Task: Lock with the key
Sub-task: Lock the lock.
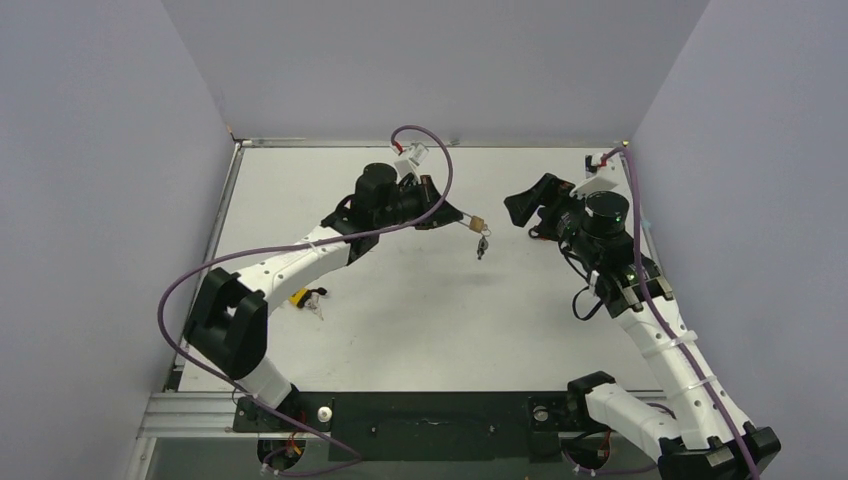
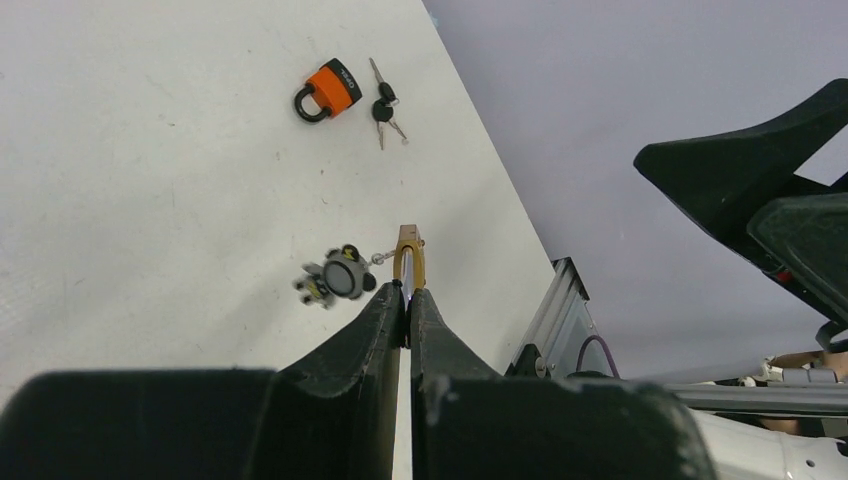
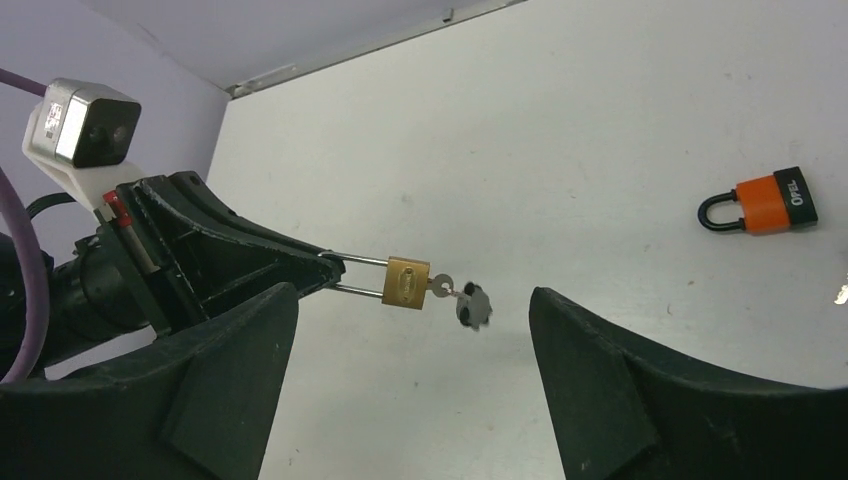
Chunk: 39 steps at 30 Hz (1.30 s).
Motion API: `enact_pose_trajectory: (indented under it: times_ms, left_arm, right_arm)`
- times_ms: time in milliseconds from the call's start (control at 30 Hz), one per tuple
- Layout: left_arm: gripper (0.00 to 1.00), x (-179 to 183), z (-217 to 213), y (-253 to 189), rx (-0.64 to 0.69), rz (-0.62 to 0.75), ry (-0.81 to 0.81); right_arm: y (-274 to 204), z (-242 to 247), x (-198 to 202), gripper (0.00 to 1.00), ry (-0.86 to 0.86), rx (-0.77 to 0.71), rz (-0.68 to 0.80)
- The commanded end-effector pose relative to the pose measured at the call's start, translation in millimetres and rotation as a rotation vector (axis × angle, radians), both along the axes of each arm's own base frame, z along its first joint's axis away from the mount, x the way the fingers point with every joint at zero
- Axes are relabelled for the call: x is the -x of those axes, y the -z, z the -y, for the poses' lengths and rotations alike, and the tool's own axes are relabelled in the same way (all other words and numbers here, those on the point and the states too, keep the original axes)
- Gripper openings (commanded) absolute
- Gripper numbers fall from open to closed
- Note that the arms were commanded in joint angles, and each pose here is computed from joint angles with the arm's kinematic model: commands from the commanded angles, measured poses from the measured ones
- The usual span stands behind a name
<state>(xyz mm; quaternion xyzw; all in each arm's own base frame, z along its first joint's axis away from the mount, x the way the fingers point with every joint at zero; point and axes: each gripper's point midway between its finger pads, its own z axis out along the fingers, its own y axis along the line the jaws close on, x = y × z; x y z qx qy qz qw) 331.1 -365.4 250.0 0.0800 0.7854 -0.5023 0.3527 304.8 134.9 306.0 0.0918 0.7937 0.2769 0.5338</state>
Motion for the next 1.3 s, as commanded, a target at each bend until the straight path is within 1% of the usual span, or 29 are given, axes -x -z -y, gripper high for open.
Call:
enact_pose_trajectory:
  times_ms: [0,133,200,233,267,300,333,367,400,433,467,500,533,567,600,633,733,800,900,967,1167,1200,1233,1267]
  left_arm:
    - [0.00,-11,17,-33,0.152,0.088,0.077]
    - [0.00,-10,15,-35,0.166,0.094,0.123]
    - [0.00,-8,10,-42,0.171,0.108,0.140]
    - [0.00,-7,7,-44,0.172,0.108,0.152]
    - [0.00,-5,5,-48,0.176,0.115,0.163]
    - [0.00,-1,4,-50,0.179,0.109,0.189]
    - [0.00,1,3,-55,0.186,0.114,0.200]
    - [0.00,7,3,-59,0.191,0.110,0.229]
    - [0.00,11,1,-67,0.201,0.114,0.241]
    - [0.00,18,0,-70,0.203,0.104,0.265]
    - [0.00,24,-2,-81,0.213,0.122,0.277]
    - [0.00,31,-4,-85,0.214,0.119,0.297]
    - [0.00,37,-7,-98,0.220,0.144,0.305]
    - [0.00,41,-10,-100,0.209,0.142,0.313]
    - [0.00,48,-13,-109,0.206,0.146,0.321]
    - [0.00,50,-14,-115,0.205,0.163,0.324]
    - [0.00,61,-20,-130,0.208,0.173,0.335]
    - [0.00,65,-23,-139,0.216,0.179,0.333]
    - [0.00,71,-27,-153,0.239,0.180,0.341]
    - [0.00,75,-29,-161,0.247,0.189,0.347]
    - [0.00,82,-33,-175,0.255,0.212,0.354]
    - [0.00,83,-34,-175,0.254,0.212,0.352]
    - [0.00,82,-35,-176,0.254,0.214,0.349]
    - [0.00,81,-35,-176,0.254,0.213,0.345]
  right_arm:
    - [16,9,-7,0.81,0.028,0.058,-0.011]
    - [25,-5,-10,0.80,-0.116,0.076,0.052]
    - [30,-9,-9,0.79,-0.183,0.033,0.071]
    - [32,-13,-11,0.78,-0.213,0.012,0.104]
    - [32,-20,-5,0.78,-0.273,-0.020,0.113]
    - [30,-24,-5,0.76,-0.301,-0.036,0.166]
    - [38,-31,3,0.75,-0.353,-0.059,0.169]
    - [27,-34,3,0.73,-0.374,-0.071,0.238]
    - [30,-37,9,0.72,-0.405,-0.088,0.241]
    - [23,-42,13,0.69,-0.441,-0.098,0.279]
    - [18,-44,14,0.67,-0.457,-0.114,0.303]
    - [15,-49,19,0.65,-0.494,-0.128,0.311]
    - [7,-52,22,0.64,-0.513,-0.149,0.336]
    - [4,-58,27,0.60,-0.550,-0.159,0.337]
    - [1,-61,28,0.56,-0.566,-0.159,0.341]
    - [0,-66,32,0.54,-0.594,-0.149,0.345]
    - [-8,-75,40,0.46,-0.641,-0.135,0.348]
    - [-13,-79,45,0.44,-0.670,-0.126,0.354]
    - [-24,-80,54,0.43,-0.699,-0.119,0.379]
    - [-38,-80,60,0.41,-0.710,-0.120,0.407]
    - [-62,-82,75,0.25,-0.729,-0.115,0.448]
    - [-63,-83,76,0.20,-0.727,-0.111,0.450]
    - [-62,-83,76,0.13,-0.726,-0.099,0.442]
    - [-62,-84,76,0.10,-0.721,-0.084,0.448]
